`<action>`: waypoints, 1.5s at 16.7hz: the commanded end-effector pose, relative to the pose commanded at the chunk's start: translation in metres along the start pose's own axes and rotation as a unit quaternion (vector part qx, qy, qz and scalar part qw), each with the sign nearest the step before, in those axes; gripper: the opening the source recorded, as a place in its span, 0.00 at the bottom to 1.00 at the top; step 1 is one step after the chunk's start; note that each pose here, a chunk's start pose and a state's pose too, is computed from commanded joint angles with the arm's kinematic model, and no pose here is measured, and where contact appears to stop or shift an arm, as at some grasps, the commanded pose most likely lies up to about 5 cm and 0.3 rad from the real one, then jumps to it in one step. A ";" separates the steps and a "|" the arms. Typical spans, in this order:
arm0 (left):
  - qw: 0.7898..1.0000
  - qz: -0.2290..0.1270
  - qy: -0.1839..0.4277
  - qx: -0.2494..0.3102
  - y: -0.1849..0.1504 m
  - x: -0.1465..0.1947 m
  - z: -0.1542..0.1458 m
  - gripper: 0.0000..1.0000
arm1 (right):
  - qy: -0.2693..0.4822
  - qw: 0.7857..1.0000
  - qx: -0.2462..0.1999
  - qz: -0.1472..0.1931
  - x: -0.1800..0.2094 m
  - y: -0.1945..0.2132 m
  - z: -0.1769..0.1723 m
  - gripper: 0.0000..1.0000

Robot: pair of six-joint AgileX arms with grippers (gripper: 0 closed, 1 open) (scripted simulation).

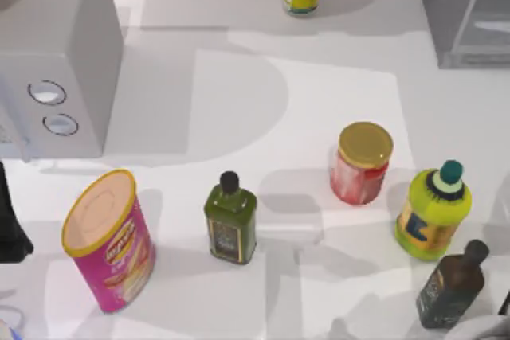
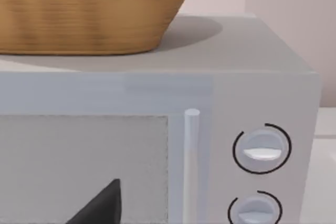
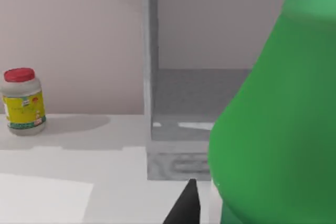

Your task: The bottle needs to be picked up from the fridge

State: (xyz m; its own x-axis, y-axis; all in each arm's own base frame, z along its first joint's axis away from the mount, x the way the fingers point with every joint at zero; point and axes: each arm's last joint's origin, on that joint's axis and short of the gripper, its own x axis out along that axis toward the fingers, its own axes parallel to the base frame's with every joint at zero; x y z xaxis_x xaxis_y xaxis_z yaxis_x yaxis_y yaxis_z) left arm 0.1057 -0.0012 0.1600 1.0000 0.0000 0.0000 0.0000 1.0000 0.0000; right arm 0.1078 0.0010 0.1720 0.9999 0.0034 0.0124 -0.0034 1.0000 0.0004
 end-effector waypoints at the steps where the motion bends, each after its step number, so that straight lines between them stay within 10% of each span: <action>1: 1.000 0.000 0.000 0.000 0.000 0.000 0.000 1.00 | -0.004 1.000 0.000 0.000 0.002 0.001 0.008 0.00; 11: 1.000 0.000 0.000 0.000 0.000 0.000 0.000 1.00 | 0.032 0.999 -0.002 -0.004 0.104 0.058 0.070 0.00; 25: 1.000 0.000 0.000 0.000 0.000 0.000 0.000 1.00 | 0.042 0.999 -0.001 0.000 0.225 0.231 -0.034 0.00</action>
State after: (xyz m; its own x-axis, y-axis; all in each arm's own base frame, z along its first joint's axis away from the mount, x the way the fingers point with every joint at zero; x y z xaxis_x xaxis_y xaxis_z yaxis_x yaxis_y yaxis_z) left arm 0.1057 -0.0012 0.1600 1.0000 0.0000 0.0000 0.0000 1.0000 0.0000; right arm 0.3320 0.2327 0.1405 0.9974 0.0039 -0.0716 -0.0041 1.0000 -0.0025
